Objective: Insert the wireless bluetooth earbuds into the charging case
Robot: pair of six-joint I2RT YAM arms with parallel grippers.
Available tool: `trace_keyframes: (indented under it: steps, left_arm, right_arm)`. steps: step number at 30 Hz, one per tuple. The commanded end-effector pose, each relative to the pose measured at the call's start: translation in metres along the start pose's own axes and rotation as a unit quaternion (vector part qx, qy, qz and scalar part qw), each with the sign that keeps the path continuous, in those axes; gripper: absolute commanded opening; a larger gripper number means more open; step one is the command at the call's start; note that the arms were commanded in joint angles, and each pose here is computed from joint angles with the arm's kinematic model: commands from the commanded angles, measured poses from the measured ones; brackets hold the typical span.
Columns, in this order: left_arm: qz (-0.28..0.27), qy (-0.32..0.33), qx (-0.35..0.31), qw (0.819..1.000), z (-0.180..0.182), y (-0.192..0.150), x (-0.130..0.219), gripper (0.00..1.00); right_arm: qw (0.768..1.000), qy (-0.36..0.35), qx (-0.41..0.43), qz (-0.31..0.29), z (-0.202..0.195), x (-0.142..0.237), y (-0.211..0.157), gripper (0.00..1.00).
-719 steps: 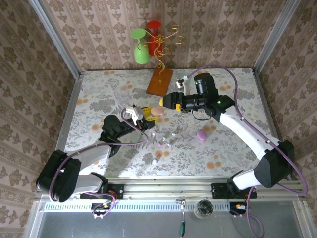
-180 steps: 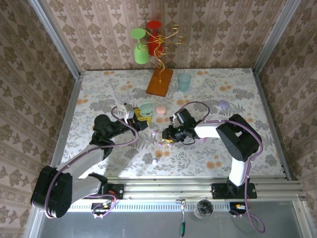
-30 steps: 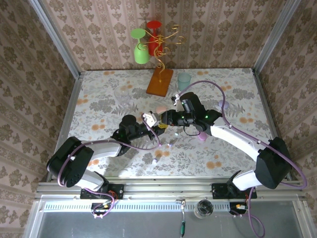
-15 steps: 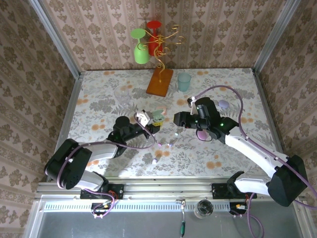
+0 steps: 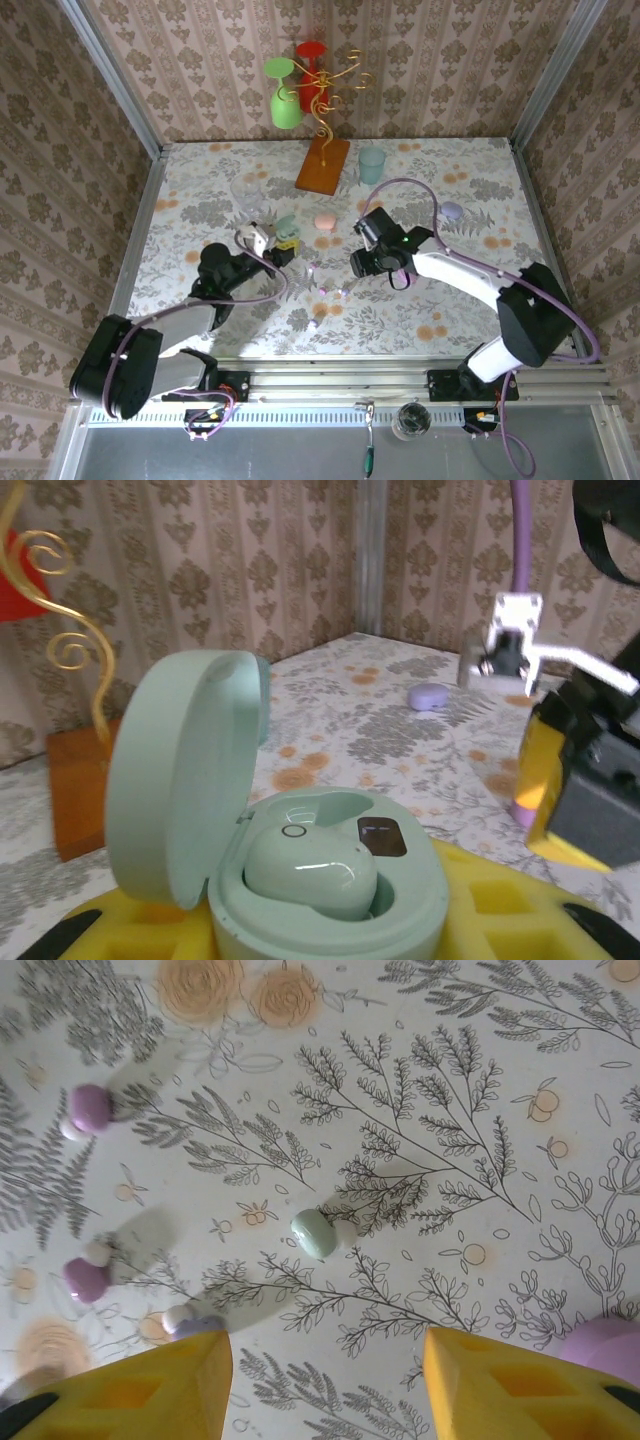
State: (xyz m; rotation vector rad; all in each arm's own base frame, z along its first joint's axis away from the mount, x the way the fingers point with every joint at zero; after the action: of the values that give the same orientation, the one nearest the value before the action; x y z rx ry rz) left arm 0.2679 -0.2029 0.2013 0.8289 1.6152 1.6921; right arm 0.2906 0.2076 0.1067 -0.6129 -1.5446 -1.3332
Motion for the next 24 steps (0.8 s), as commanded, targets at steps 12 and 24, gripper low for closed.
trace_keyframes:
  steps: [12,24]
  left_arm:
    - [-0.014,0.054,0.017,0.998,0.024,0.01,0.028,0.33]
    - [-0.011,0.059,0.015,0.998,0.026,0.011,0.036,0.33]
  right_arm:
    - [0.959,-0.179,0.202,0.086,0.005,-0.037,-0.001,0.46]
    - [0.947,-0.189,0.234,0.111,0.013,-0.062,0.0,0.44]
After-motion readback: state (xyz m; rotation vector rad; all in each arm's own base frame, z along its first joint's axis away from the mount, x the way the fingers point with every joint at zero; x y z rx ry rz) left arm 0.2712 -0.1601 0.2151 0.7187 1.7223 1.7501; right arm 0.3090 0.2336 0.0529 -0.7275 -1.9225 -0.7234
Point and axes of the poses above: each hand's point on the last joint's axis, 136 mm out from that joint toward the fingers, its own x axis back along the fingers, its own z axis along the line the jaws close on, y = z × x, the point moved 2 cm from there along x, back along the fingers, and after that the axes turned 1 degree about -x, right-handed, at the moved point
